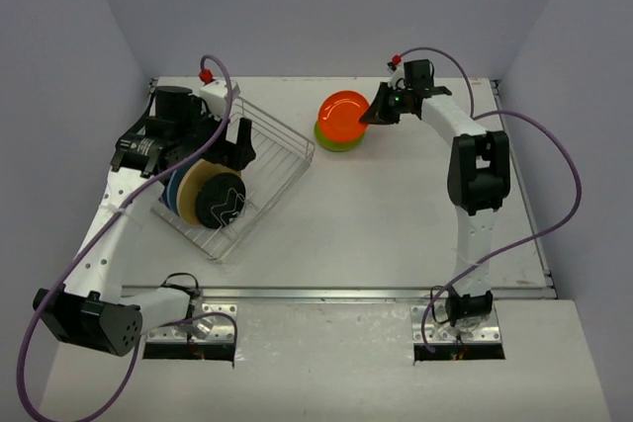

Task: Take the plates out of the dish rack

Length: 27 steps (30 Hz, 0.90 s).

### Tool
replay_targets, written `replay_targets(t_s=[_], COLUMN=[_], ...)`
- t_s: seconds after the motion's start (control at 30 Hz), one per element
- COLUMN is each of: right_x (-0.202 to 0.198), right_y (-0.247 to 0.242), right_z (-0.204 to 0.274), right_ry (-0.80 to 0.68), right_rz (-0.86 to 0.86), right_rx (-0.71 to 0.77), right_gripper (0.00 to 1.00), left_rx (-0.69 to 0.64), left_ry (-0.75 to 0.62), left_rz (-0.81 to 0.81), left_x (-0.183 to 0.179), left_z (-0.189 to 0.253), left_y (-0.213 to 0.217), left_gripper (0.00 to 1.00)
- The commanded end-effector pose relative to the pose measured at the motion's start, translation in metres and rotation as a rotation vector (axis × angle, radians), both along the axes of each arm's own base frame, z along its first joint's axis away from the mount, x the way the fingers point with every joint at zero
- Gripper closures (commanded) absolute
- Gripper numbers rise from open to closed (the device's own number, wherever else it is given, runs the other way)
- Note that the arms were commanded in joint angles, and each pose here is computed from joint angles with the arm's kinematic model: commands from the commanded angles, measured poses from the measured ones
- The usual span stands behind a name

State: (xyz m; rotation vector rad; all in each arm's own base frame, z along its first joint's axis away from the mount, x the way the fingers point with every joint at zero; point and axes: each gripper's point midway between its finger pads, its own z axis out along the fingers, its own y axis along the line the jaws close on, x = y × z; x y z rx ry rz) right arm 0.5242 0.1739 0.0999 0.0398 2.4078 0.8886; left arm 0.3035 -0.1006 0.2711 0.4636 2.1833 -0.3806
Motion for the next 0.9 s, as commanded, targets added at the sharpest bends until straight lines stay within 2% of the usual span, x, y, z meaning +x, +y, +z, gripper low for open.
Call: replay_targets(t_s=[0.0, 0.23, 0.3, 0.43, 0.53, 0.63, 0.8, 0.87], right_x=[0.027, 0.042, 0.043, 0.043, 0.041, 0.041, 0.04, 0.041], right_y=[0.01, 0.015, 0.016, 0.016, 0.014, 0.011, 0.002, -0.009], right_z=[0.013, -0.009, -0.015, -0.022, -0.023, -0.021, -0.004, 0.004], right_ry=[-0.073, -0.052, -0.043, -0.035, -0.037, -0.057, -0.111, -0.148], right_rz=[0.006, 0.002, 0.003, 0.012, 0.011, 0.003, -0.026, -0.05], right_rx=[0.045, 0.071, 0.071, 0.065, 0.036, -0.021, -0.169, -0.265], right_gripper=[1.0, 1.0, 0.96, 0.81, 0.55, 0.45, 0.21, 0.16], left_rx=[-0.003, -0.007, -0.004, 0.002, 0.005, 0.005, 0.029, 0.055], left_ry=[-0.06, -0.036, -0.032, -0.029, -0.032, -0.034, -0.062, -0.064], left_rz=[0.004, -0.014, -0.015, -0.009, -0.003, -0.004, 0.027, 0.054], left_x=[-0.001, -0.005, -0.005, -0.007, -0.006, -0.006, -0.005, -0.005], left_z=[0.011, 0.0, -0.002, -0.004, -0.003, -0.002, 0.006, 0.005], left_y=[0.0, -0.002, -0.002, 0.0, 0.001, 0.001, 0.008, 0.014], left_gripper=[0.0, 0.0, 0.0, 0.0, 0.0, 0.0, 0.0, 0.0])
